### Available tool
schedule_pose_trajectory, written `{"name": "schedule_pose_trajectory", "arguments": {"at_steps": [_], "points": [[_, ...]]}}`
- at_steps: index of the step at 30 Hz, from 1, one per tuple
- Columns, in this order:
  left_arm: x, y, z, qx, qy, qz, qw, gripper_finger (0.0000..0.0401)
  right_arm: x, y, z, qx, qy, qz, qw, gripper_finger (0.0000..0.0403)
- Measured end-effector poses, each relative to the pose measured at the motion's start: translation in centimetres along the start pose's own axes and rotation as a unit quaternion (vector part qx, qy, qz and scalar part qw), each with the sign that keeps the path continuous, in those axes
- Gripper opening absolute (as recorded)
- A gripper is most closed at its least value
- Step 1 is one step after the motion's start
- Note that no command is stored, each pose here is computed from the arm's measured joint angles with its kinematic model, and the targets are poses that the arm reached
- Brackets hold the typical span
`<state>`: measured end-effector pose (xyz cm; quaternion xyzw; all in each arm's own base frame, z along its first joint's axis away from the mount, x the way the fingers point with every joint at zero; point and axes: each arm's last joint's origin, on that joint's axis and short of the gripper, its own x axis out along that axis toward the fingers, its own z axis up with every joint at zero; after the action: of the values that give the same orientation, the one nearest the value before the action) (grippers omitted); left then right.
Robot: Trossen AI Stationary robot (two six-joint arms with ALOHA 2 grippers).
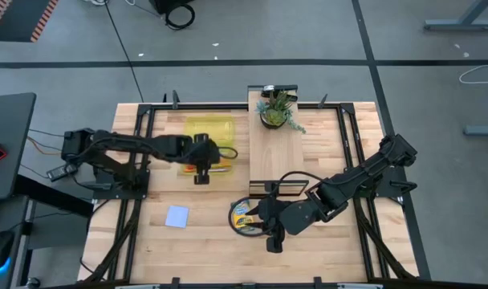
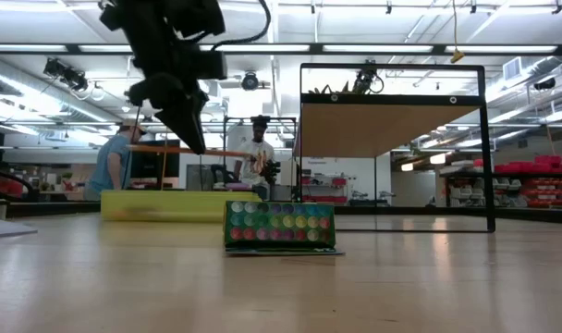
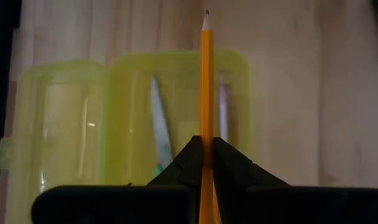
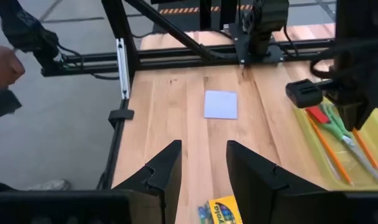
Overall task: Pack school essentials
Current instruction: Put the orange pencil into the yellow supply box
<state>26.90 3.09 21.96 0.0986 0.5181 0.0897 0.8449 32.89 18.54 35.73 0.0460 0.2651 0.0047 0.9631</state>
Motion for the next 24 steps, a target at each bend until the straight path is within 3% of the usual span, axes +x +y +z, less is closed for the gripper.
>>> {"name": "schedule_pose_trajectory", "arguments": {"at_steps": [6, 24], "points": [[1.4, 1.4, -0.9, -0.03, -0.008, -0.016, 0.999, 0.0034, -0.2, -0.1, 0.1, -0.006, 0.001, -0.008, 1.0, 0.0132], [4.2, 0.2, -3.9, -0.049, -0.031, -0.027, 0.998, 0.0027, -0.3, -0.2, 0.2, 0.003, -0.001, -0.011, 1.0, 0.0132]]}}
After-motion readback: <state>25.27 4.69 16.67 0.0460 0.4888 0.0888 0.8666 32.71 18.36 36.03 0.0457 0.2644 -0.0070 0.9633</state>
